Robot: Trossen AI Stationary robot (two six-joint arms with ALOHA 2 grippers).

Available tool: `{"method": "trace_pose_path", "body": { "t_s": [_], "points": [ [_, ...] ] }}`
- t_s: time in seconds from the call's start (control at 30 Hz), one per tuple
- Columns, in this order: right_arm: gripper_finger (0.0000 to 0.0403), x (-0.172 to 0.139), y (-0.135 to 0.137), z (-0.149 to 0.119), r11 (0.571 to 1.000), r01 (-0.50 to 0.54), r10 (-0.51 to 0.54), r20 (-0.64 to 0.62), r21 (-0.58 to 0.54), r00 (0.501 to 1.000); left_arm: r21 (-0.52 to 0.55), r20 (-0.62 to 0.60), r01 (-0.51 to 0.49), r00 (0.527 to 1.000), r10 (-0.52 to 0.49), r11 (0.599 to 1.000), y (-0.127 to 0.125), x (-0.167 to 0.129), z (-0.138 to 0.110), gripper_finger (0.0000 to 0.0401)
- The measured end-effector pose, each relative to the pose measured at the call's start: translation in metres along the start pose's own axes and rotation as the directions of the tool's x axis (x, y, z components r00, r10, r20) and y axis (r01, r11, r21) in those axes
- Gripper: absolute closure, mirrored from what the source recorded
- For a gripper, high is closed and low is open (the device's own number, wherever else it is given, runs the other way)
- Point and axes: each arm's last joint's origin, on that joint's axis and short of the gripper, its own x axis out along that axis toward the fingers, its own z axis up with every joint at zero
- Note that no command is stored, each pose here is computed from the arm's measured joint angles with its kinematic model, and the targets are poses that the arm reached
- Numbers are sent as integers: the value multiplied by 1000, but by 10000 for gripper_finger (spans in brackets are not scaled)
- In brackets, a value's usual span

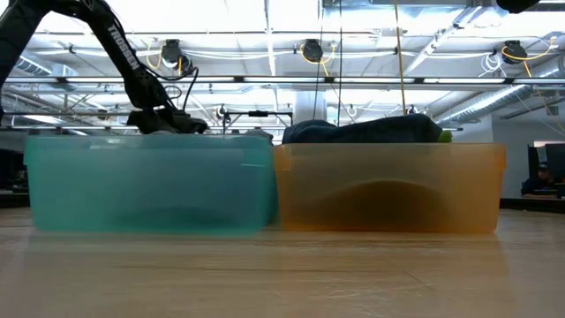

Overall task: Pick & Place hat
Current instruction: Put the left gray cap into the blue bin

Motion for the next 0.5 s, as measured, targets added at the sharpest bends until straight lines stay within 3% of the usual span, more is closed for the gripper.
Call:
{"method": "trace_pose_path", "body": {
  "t_s": [0.27, 0.5],
  "points": [
    [122, 0, 0, 0, 1000, 1, -1, 2, 6, 1000, -67, 26, -15, 1000, 17, 998, -5, -7, 1, 389],
    [122, 0, 0, 0, 1000, 1, -1, 2, 7, 1000, 16, 155, -47, 987, 44, 999, -42, -45, -2, 391]
  ]
}}
